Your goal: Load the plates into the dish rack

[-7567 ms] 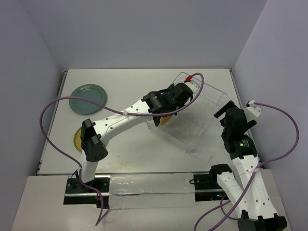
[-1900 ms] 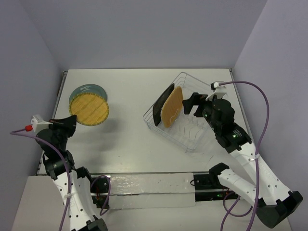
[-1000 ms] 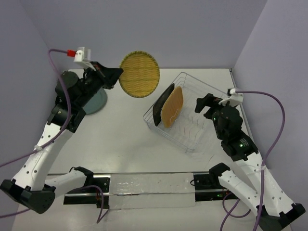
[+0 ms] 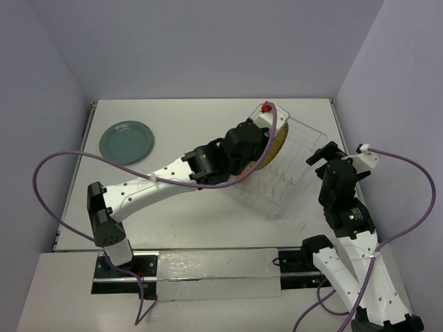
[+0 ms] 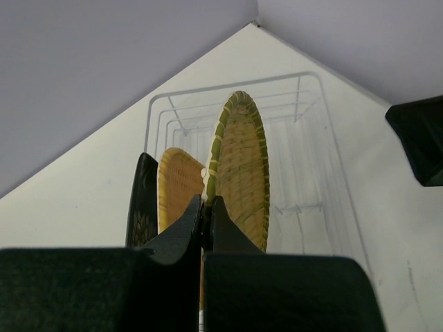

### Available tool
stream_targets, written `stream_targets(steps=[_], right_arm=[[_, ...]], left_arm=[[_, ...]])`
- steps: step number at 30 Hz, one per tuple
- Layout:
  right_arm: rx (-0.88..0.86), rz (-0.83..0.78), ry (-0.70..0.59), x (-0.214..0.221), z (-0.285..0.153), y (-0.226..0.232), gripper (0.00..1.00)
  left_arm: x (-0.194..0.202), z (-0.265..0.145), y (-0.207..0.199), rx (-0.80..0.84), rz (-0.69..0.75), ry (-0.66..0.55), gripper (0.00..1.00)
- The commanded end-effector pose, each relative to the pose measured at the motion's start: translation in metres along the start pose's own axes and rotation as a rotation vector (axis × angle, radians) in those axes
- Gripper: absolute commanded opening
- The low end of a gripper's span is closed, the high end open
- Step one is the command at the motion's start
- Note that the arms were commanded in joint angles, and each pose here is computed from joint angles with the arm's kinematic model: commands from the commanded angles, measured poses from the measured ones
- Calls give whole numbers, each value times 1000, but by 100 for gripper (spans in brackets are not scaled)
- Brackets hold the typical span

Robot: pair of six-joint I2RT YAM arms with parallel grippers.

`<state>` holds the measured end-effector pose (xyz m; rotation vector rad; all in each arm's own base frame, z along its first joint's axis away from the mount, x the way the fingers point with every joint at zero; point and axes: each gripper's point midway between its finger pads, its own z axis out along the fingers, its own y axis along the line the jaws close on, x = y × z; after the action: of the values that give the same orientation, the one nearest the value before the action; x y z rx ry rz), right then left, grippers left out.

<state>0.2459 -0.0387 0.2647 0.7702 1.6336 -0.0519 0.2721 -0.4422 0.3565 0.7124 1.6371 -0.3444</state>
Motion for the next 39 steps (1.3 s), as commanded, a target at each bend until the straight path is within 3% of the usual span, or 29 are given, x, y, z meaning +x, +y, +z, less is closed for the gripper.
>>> stream_targets(steps=[1,24,39], right_arm=[[22,9,-18,-3,0,-5,100],[11,-17,11,4,2,-2,100],[15,-28,28,8,6,-1,100]], left_arm=[[-18,4,19,-145,45,-42,0],[63,33,3,-95,243,130,0],[91,48,-6,-17,197,202,0]])
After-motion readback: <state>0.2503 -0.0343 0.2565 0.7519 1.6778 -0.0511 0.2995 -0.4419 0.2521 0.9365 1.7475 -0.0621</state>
